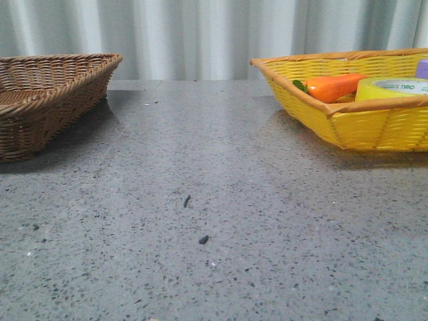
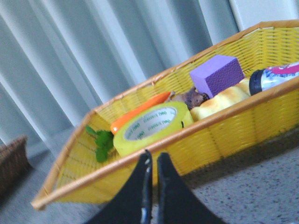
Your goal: Transfer tape with both arms
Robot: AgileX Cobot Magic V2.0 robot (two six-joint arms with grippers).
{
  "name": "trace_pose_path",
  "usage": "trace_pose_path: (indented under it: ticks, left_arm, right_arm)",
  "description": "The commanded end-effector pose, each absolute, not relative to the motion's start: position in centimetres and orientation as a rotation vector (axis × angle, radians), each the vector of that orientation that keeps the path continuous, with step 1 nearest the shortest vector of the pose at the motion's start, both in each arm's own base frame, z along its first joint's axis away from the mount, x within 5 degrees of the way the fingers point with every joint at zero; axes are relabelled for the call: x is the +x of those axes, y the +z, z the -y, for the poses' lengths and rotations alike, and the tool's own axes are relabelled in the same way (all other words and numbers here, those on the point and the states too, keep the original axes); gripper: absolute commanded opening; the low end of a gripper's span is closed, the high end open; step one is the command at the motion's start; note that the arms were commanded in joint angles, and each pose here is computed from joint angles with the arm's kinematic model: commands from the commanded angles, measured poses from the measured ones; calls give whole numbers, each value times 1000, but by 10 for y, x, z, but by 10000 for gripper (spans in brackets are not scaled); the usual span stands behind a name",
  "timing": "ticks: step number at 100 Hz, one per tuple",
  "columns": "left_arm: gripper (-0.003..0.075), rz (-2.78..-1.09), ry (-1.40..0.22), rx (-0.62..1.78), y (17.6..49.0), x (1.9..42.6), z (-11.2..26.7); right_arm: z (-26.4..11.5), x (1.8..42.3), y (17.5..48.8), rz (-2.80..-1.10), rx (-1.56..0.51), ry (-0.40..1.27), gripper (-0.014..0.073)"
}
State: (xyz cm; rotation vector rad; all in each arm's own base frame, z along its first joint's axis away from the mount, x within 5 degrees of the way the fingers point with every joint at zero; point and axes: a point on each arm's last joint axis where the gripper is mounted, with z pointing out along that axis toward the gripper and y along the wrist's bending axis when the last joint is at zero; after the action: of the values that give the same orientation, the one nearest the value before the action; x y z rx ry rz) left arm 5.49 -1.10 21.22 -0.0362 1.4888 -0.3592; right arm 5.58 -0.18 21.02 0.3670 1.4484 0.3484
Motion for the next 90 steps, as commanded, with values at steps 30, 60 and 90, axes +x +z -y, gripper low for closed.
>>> trace_pose_path:
  ticks: [30,60,90]
  left_arm:
    - [-11,-1448,-460,-100,269,55,12]
    - [426,-1615,-452,-12,337,89,26]
    - [426,-1660,-490,52,343,96,34]
  right_arm:
    - [3,47,274,-1285,379,406,-59]
    - [-12,93,372,-1744,150,330,283]
    - [-20,186,426,-2142,-13,360,400]
